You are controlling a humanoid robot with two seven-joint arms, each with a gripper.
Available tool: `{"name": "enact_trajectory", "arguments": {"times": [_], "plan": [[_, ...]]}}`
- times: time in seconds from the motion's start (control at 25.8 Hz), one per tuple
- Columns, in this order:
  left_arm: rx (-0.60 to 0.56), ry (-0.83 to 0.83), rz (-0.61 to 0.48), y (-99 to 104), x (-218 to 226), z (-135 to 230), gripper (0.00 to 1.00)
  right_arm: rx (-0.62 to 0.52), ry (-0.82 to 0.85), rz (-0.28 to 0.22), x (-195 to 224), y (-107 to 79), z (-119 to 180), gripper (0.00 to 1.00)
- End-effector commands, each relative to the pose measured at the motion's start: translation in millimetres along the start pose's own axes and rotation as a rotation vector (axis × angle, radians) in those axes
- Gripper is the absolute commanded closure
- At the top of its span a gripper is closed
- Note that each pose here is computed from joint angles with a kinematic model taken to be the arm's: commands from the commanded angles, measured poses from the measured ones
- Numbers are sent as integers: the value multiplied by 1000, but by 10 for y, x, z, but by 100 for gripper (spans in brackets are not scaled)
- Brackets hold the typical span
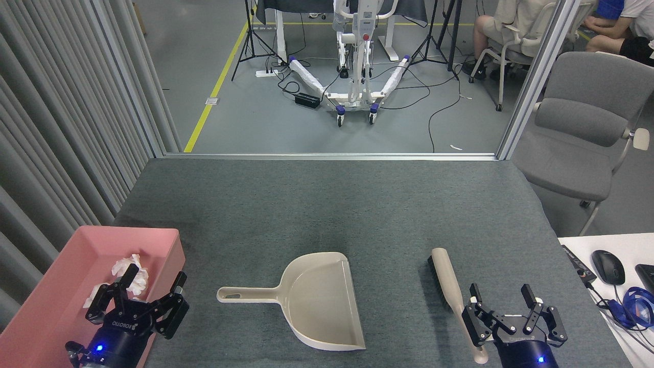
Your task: Sweep and dump garbage into bin
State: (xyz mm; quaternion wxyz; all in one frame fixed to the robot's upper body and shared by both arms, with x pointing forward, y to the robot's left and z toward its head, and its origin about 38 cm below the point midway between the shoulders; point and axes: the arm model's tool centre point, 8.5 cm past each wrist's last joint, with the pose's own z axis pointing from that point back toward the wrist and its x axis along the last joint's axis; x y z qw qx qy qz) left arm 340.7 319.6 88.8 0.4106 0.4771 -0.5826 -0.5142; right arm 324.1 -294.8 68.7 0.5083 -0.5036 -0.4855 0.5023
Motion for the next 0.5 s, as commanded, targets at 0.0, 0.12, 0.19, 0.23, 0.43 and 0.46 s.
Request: {"name": "enact_trajectory", "arguments": {"times": [0.0, 0.12, 0.19, 0.23, 0.43, 0.46], "plan": [[-28, 4, -35, -77, -19, 13, 1, 6, 2, 10, -34, 1, 4, 2], [-33, 6, -40, -84, -42, 19, 1, 9, 0, 18, -71, 0, 12, 2], [-32, 5, -44, -76, -46, 27, 1, 10, 2, 19, -77, 4, 16, 2], [-32, 4, -42, -74, -38, 25, 1, 10, 1, 21, -81, 3, 16, 2], [-31, 4, -37, -70, -28, 17, 1, 10, 0, 28, -109, -6, 19, 2], [-30, 1, -41, -61, -40, 14, 1, 12, 0, 28, -110, -1, 19, 2]]}}
